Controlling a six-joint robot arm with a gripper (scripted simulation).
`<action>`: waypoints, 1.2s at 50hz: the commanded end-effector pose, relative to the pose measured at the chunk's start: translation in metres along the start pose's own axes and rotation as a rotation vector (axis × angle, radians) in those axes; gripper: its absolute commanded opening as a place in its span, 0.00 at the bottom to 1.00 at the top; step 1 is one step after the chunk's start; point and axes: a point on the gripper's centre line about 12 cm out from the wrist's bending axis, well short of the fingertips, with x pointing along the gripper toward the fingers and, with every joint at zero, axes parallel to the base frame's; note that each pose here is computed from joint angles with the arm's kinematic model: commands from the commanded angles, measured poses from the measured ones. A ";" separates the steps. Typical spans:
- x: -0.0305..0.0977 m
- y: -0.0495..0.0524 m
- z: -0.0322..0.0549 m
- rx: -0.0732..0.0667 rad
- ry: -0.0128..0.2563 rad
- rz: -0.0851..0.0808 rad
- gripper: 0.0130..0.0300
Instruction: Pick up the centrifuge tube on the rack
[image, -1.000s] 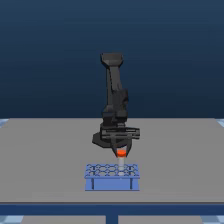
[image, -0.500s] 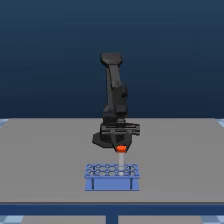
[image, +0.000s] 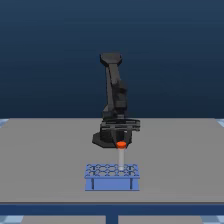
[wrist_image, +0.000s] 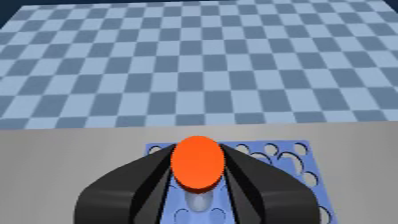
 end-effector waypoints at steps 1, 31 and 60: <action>-0.002 0.001 0.0031 -0.022 0.003 0.005 0.00; -0.010 0.001 0.0177 -0.022 0.003 0.005 0.00; -0.019 0.001 0.0336 -0.022 0.003 0.005 0.00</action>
